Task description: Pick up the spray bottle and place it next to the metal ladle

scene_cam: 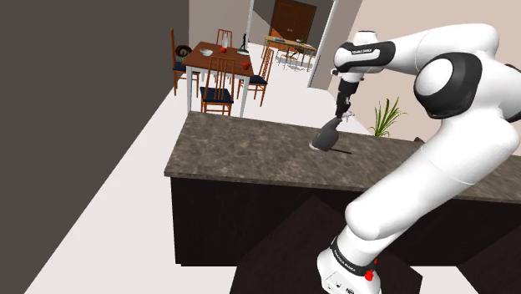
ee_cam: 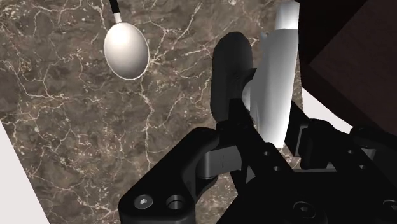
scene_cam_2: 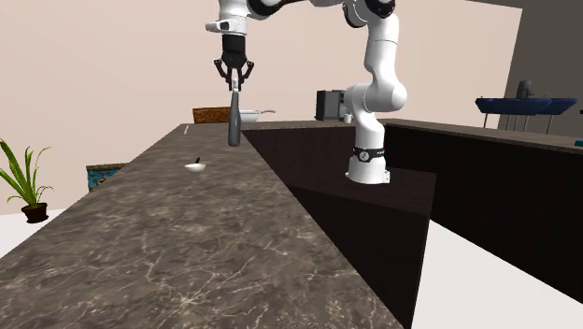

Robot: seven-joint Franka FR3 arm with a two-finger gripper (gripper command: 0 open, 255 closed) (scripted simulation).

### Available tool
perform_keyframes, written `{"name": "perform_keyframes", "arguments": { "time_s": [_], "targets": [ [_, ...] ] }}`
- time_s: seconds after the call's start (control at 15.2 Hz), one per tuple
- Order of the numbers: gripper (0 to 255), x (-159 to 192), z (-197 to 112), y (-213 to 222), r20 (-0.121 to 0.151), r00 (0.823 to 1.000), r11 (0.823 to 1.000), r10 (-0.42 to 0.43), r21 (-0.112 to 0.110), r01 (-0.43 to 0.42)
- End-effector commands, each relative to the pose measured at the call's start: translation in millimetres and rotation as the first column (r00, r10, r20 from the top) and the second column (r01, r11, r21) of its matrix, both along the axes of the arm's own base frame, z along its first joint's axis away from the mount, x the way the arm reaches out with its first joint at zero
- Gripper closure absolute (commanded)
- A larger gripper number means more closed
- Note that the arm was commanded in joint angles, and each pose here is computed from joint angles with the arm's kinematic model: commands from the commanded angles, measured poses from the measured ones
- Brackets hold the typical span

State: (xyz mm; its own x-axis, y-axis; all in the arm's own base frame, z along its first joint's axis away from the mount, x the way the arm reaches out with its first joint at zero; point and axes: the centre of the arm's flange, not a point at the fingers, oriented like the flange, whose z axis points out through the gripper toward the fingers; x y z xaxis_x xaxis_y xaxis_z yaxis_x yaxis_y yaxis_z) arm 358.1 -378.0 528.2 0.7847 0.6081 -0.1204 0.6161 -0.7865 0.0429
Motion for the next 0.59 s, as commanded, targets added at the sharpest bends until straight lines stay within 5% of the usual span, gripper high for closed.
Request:
{"name": "perform_keyframes", "arguments": {
  "time_s": [0.0, 0.53],
  "targets": [
    [255, -18, -1, -18, 0.0, 1.0, 1.0, 0.002, 0.0, -0.002],
    [255, -89, -1, -96, 0.0, 1.0, 1.0, 0.002, 0.0, -0.002]
  ]
}}
